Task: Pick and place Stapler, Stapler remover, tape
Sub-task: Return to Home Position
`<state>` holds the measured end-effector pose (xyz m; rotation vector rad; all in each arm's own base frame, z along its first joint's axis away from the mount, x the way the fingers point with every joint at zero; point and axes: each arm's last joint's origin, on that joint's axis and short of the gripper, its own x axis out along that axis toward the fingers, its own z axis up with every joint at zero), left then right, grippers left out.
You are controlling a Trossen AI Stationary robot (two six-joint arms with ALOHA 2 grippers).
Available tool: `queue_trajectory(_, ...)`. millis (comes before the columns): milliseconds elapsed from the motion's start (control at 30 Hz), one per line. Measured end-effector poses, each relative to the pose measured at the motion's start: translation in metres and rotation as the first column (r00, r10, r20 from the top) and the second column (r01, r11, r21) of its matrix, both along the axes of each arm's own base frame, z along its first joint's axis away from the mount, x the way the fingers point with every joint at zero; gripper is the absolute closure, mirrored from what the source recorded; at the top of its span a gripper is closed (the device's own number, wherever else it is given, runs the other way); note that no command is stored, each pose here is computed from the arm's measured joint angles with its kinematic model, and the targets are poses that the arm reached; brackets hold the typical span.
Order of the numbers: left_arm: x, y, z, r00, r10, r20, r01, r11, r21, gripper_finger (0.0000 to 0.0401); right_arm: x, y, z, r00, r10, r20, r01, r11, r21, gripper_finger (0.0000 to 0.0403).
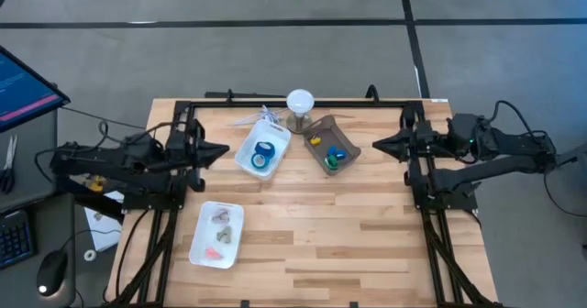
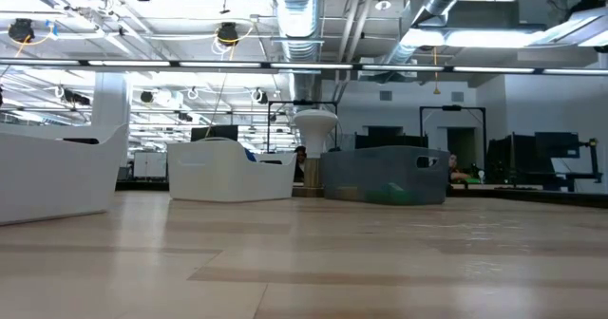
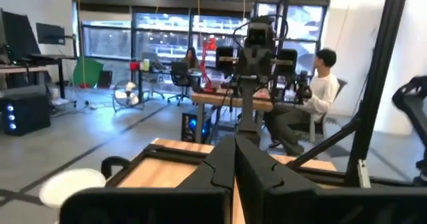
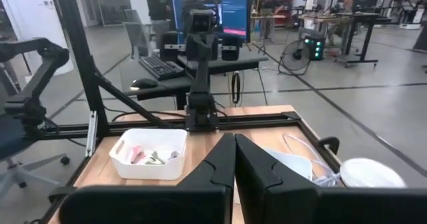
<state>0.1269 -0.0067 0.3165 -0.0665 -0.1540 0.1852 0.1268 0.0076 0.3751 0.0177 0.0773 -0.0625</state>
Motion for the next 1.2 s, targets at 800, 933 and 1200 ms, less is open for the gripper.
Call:
queue_trajectory(800,-0.059,0.007,-0.049,0.973,0.012,0.232,-0.017,1.000,0.019,0.0400,-0.034,-0.006,-0.010,0.993,-0.079,0.084,0.081,0.997,-0.018,0.0403)
queue_trajectory(933,-0.059,0.007,-0.058,0.973,0.012,0.231,-0.016,1.000,0.019,0.0400,-0.043,-0.006,-0.028,0.988,-0.083,0.131,0.084,0.996,-0.005,0.0403)
queue_trajectory(1200,-0.058,0.008,-0.063,0.975,0.047,0.218,-0.049,0.999,0.005,0.0400,-0.070,-0.010,-0.059,0.966,-0.115,0.232,0.101,0.992,0.072,0.0403)
